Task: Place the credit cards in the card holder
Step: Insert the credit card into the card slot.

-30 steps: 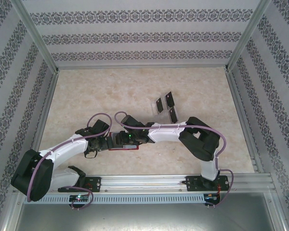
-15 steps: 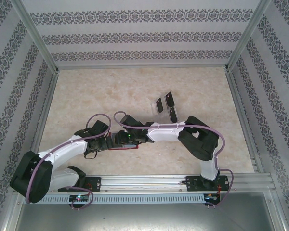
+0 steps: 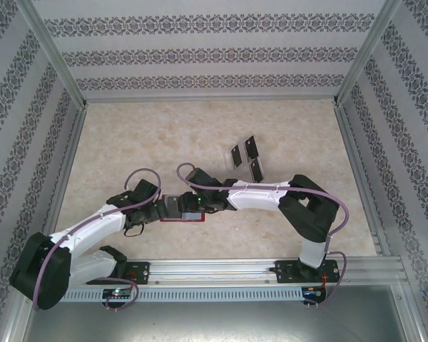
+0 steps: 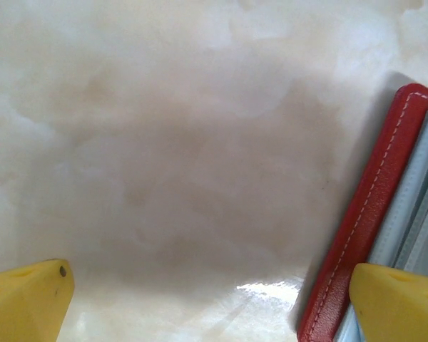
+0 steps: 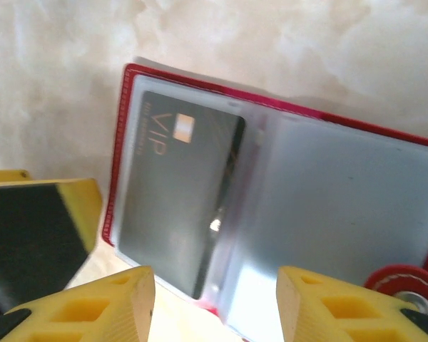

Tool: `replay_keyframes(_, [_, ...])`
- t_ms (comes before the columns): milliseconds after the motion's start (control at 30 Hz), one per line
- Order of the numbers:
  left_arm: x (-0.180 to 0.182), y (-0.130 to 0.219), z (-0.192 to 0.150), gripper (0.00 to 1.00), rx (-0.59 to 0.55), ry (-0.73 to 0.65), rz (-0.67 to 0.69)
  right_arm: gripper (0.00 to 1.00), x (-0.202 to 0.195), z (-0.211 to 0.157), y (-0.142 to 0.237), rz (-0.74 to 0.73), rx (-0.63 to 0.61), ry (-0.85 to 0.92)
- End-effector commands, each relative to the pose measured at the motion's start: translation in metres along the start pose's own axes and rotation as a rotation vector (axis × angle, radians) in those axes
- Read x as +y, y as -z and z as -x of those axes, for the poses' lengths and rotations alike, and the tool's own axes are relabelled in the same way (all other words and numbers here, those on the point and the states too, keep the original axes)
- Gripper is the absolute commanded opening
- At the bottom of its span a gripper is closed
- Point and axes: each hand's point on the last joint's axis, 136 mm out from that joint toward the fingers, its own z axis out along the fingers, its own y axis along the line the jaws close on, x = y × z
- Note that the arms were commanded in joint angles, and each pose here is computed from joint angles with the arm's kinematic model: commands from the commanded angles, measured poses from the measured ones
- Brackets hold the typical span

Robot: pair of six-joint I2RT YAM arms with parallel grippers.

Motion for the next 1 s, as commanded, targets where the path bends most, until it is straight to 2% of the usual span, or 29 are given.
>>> replay_keyframes(0, [0.002, 0.008, 0.002, 1.0, -0.007, -0.007, 0.02, 0.49, -0.017, -0.003, 0.011, -0.08, -0.009, 0.016])
replay_keyframes(467, [-0.009, 0.015, 0.011, 1.0, -0.025, -0.034, -0.014, 0.49, -0.038, -0.001, 0.032, -0.204, -0.041, 0.06])
replay_keyframes(667, [-0.016, 0.016, 0.013, 1.0, -0.027, -0.037, -0.046, 0.48, -0.015, 0.001, 0.031, -0.155, -0.043, 0.104])
replay_keyframes(967, [-0.018, 0.014, 0.013, 1.0, -0.024, -0.035, -0.051, 0.49, 0.009, -0.001, 0.007, -0.157, -0.017, 0.143])
